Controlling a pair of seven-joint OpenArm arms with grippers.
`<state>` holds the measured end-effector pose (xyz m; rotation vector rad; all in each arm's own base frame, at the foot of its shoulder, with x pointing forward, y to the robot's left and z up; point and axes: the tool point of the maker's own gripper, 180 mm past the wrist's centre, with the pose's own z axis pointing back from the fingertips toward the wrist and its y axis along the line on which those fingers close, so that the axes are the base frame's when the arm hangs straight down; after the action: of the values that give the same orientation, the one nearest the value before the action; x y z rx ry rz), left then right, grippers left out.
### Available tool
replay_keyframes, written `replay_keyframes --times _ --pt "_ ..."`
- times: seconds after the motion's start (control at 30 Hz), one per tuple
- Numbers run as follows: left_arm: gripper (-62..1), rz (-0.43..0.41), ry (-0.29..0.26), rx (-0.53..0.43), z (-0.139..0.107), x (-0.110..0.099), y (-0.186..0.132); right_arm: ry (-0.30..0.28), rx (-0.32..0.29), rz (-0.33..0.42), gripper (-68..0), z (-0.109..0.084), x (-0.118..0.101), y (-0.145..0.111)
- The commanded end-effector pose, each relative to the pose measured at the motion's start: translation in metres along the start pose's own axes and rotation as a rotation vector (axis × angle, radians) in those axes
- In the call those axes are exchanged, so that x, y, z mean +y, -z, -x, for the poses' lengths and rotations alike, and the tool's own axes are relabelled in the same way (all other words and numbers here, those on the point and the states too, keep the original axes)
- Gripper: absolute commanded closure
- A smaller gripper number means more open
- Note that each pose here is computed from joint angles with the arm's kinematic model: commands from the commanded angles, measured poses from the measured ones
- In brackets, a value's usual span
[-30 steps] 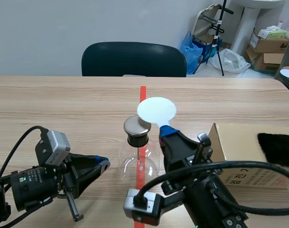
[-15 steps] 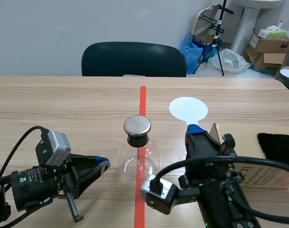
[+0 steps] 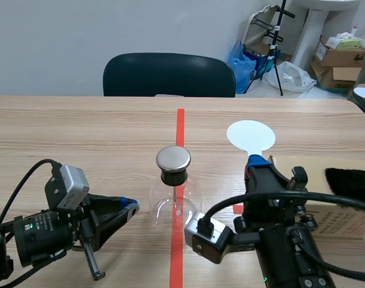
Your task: Do the electroscope experiment
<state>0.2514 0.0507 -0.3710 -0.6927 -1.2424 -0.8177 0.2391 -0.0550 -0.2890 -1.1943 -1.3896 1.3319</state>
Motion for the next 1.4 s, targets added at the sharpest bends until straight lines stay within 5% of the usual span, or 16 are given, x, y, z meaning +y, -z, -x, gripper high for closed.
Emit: replay_keyframes --times 0.0,0.5,1.03,1.37 --pt "-3.2 -0.007 0.01 -0.047 -0.013 0.003 0.003 0.0 0.01 0.045 -1.0 0.004 -0.012 0.006" --pt "-3.2 -0.007 0.01 -0.047 -0.013 0.003 0.003 0.0 -0.026 0.045 -1.0 -0.003 -0.013 0.006" --pt "-3.2 -0.007 0.01 -0.047 -0.013 0.003 0.003 0.002 -0.362 0.068 -1.0 -0.063 -0.021 -0.003" --pt "-3.2 -0.007 0.01 -0.047 -0.013 0.003 0.003 -0.005 -0.499 0.062 -1.0 -0.086 -0.02 -0.014"
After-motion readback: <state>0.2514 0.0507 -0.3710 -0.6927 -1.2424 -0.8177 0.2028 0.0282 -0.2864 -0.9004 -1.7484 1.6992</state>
